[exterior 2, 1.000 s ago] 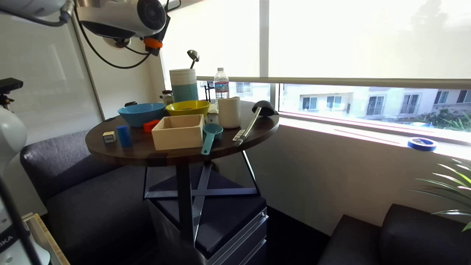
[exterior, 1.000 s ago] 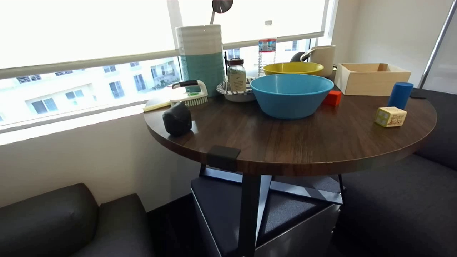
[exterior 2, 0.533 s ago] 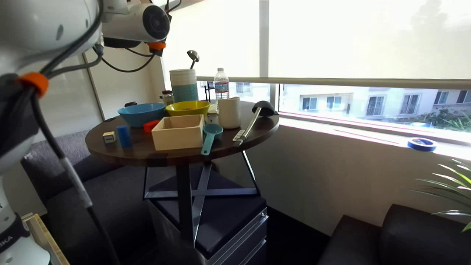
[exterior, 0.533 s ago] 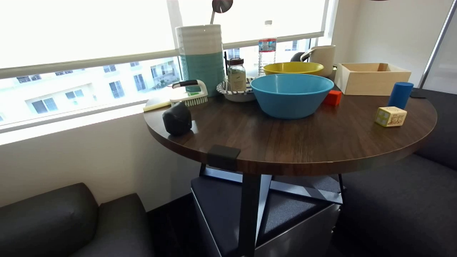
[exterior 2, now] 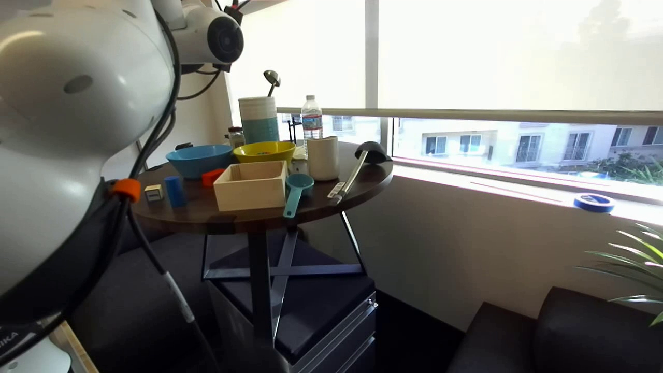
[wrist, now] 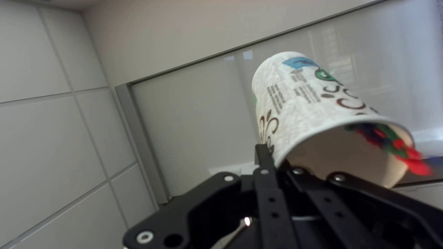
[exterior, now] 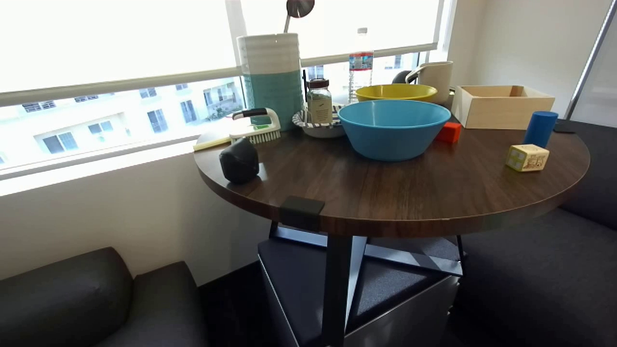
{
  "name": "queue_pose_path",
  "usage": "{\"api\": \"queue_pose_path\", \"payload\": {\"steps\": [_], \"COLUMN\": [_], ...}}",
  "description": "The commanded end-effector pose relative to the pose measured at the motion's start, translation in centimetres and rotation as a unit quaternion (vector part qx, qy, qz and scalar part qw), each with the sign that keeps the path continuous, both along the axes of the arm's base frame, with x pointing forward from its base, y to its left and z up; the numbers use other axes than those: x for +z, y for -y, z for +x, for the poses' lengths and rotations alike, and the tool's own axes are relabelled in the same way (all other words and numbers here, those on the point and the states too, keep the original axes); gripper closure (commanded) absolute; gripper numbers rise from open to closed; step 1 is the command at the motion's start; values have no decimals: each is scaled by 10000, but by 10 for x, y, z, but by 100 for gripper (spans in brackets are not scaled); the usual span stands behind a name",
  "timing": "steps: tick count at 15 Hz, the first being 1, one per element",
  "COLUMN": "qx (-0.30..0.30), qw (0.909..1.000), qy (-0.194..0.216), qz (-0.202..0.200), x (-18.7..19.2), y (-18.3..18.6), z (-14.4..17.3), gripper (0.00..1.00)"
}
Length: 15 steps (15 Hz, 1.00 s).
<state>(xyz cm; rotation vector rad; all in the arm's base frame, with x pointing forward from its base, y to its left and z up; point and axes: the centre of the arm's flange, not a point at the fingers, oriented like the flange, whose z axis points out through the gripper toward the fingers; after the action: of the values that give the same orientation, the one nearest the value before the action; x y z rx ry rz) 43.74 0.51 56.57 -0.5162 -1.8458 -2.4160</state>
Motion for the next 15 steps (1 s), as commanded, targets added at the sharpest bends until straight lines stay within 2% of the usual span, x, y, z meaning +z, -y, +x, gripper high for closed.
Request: {"api": "queue_pose_path", "payload": {"steps": [1, 15], "qx": [17, 138], "qw": [9991, 9991], "qy": [345, 349], "qz": [230, 201], "x": [-6, 3], "y": [-4, -12], "z": [-3, 0], "gripper": [99, 99]}}
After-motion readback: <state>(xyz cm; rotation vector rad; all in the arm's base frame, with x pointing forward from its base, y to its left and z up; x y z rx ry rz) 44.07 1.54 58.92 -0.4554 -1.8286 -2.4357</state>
